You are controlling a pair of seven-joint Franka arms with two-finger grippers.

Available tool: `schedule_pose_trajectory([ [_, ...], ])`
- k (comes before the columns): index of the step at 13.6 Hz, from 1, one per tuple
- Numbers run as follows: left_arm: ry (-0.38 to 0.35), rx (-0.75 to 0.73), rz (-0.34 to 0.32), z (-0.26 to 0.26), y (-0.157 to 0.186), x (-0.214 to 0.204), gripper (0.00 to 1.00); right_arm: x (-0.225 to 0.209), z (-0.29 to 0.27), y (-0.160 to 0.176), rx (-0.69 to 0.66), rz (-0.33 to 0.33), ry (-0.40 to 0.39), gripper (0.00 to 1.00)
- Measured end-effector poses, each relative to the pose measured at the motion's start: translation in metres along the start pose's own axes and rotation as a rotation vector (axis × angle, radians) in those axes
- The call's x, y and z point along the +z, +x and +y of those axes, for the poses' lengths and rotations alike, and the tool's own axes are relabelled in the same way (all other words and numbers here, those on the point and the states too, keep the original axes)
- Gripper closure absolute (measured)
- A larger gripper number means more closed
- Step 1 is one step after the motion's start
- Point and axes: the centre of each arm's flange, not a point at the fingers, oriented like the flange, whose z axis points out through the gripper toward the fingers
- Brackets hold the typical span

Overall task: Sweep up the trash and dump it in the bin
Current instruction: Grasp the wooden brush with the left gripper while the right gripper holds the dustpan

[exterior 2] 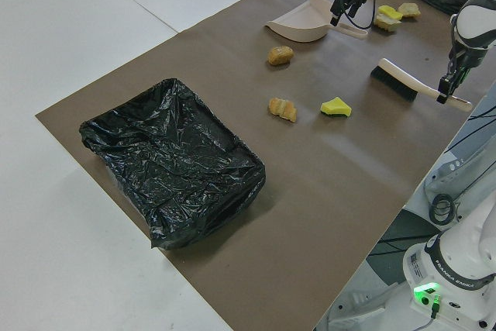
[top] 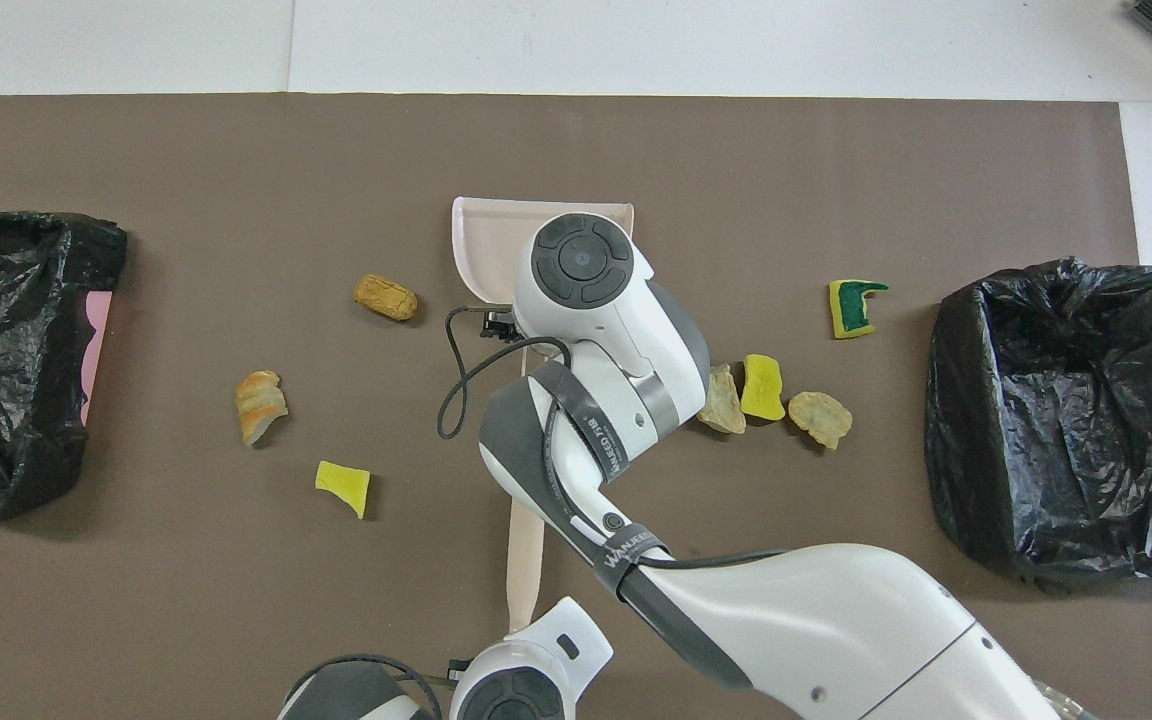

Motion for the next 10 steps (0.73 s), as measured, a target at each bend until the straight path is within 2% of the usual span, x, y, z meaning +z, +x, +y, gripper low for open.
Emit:
schedule_pose_trajectory([
  [1,0.012,-0.023,-0.022,-0.009,0.005,-0.007,0.74,0.005,0.001,-0.002,-0.001,-0.009,-0.006,0.05],
  [2,0.022,-0.062,-0.043,-0.025,0.012,-0.020,0.74,0.010,0.002,-0.005,-0.002,-0.018,-0.013,0.16],
  [3,0.028,-0.104,-0.049,-0.045,0.019,-0.035,0.74,0.014,0.002,-0.007,-0.004,-0.027,-0.018,0.16],
  [4,0.038,-0.141,-0.040,-0.066,0.026,-0.049,0.74,0.018,0.001,-0.011,-0.009,-0.036,-0.022,0.24],
  [6,0.071,-0.199,-0.038,-0.098,0.031,-0.065,0.74,0.021,-0.003,-0.017,-0.017,-0.047,-0.022,0.52],
  [8,0.071,-0.286,-0.050,-0.120,0.040,-0.067,0.74,0.020,-0.003,-0.017,-0.018,-0.046,-0.021,0.76],
  [9,0.064,-0.337,-0.061,-0.134,0.046,-0.065,0.74,0.020,-0.003,-0.017,-0.017,-0.046,-0.020,0.80],
  [10,0.053,-0.381,-0.076,-0.150,0.051,-0.062,0.74,0.019,-0.002,-0.016,-0.016,-0.045,-0.020,0.80],
])
